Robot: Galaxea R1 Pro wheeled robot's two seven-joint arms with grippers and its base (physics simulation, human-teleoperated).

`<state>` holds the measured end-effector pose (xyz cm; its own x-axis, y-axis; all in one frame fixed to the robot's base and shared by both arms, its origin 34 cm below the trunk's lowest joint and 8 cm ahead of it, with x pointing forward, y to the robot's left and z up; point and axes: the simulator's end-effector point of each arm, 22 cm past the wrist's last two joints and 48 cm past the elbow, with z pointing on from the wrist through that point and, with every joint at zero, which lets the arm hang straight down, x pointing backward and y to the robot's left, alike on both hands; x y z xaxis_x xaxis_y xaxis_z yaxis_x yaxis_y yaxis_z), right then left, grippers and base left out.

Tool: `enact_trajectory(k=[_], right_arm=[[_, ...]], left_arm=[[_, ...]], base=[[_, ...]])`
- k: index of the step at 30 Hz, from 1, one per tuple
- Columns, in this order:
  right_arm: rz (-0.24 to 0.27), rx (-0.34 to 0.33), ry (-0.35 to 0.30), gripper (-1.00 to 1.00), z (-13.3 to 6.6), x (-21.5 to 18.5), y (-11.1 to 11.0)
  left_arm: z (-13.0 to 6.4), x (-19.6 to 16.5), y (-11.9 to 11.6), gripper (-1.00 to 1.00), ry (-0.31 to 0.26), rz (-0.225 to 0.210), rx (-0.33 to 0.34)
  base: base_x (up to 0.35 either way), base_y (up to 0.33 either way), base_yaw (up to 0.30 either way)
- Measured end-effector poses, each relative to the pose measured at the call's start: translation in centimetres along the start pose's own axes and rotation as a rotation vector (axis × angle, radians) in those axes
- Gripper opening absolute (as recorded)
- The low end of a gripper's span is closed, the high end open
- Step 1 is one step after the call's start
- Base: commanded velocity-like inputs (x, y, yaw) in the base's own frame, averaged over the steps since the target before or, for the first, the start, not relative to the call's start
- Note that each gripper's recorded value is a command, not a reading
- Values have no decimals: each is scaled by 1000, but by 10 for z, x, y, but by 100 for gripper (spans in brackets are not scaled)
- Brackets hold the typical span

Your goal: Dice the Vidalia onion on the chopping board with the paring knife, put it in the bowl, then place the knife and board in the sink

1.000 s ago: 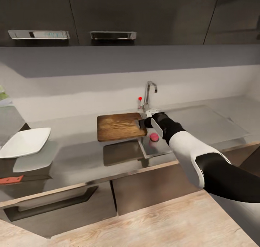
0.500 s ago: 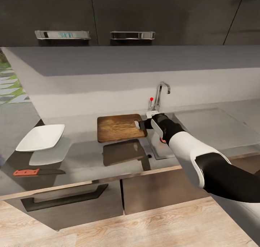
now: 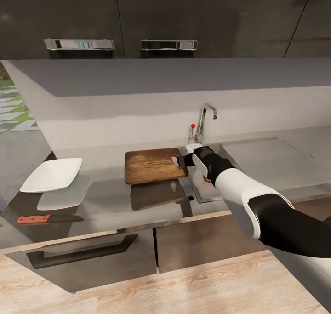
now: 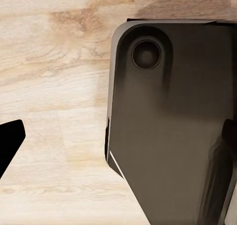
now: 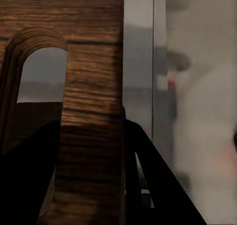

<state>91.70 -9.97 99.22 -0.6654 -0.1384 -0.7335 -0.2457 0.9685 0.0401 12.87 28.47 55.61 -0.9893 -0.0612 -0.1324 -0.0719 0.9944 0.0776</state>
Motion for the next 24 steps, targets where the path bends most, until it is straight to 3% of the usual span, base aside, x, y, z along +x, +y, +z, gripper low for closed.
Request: enact_trajectory(k=[16, 24], right_arm=[[-2, 2, 23, -100, 3, 10, 0], [-32, 26, 53, -100, 7, 24, -6]], left_arm=[[0, 0, 1, 100, 0, -1, -2], [0, 0, 1, 100, 0, 0, -2]], base=[[22, 38, 0], [8, 8, 0]])
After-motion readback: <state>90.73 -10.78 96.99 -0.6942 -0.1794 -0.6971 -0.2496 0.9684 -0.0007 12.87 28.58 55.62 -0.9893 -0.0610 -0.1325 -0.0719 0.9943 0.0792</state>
